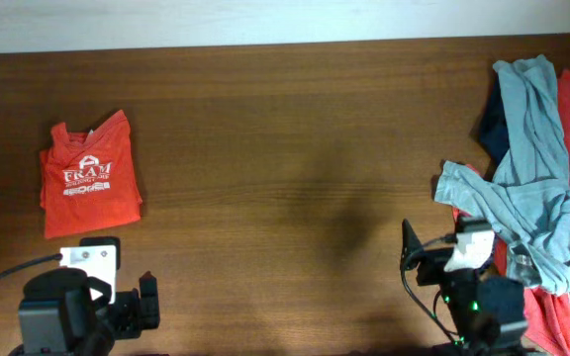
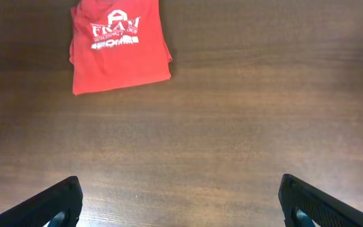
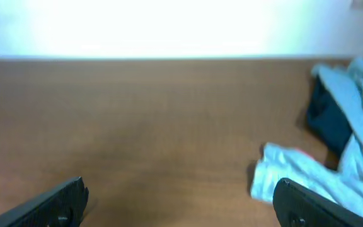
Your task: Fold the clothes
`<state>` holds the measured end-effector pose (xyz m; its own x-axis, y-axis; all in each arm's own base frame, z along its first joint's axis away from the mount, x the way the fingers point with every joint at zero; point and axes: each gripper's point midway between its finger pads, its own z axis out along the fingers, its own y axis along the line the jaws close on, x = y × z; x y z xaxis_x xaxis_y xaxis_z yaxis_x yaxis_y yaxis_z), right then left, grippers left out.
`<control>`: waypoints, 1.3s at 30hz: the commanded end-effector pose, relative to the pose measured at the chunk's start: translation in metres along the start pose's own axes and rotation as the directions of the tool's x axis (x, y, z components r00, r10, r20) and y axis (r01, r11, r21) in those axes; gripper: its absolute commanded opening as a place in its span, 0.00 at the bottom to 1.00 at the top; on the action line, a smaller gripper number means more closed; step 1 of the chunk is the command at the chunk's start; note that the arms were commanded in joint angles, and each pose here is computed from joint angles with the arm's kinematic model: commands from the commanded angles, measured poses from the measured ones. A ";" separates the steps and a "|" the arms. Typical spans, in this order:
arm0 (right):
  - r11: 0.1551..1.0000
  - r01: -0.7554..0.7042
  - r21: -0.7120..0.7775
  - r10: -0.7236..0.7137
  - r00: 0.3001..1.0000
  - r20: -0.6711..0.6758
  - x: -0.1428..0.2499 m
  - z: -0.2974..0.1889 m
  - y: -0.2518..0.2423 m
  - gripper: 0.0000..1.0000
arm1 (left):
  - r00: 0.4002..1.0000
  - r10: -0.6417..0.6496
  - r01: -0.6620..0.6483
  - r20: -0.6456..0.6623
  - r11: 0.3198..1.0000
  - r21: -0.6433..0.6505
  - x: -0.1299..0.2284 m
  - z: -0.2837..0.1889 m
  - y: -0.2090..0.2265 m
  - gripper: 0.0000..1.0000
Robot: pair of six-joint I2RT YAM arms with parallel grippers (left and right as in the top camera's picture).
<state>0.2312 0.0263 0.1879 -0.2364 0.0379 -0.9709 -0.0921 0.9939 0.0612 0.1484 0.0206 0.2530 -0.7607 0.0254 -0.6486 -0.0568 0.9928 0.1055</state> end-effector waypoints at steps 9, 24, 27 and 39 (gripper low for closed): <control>0.995 -0.022 0.098 -0.005 0.964 0.264 -0.012 0.006 -0.031 0.99 | 1.000 0.018 -0.018 0.001 1.000 -0.008 0.000 0.000 0.001 0.99; 0.996 -0.023 0.087 0.009 0.987 0.161 0.027 0.019 -0.031 0.99 | 1.000 0.018 -0.018 0.001 1.000 -0.008 0.000 0.000 0.001 0.99; 0.996 -0.023 0.087 0.009 0.987 0.161 0.027 0.019 -0.031 0.99 | 1.000 0.018 -0.018 0.001 1.000 -0.008 0.000 0.000 0.001 0.99; 0.996 -0.023 0.087 0.009 0.987 0.161 0.027 0.019 -0.031 0.99 | 1.000 0.018 -0.018 0.001 1.000 -0.008 0.000 0.000 0.001 0.99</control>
<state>0.2464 -0.0016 0.1583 -0.0729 0.0680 -0.9950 0.0030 0.9977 0.0679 0.1483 0.0210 0.2530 -0.7610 0.0250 -0.6483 -0.0588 0.9925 0.1073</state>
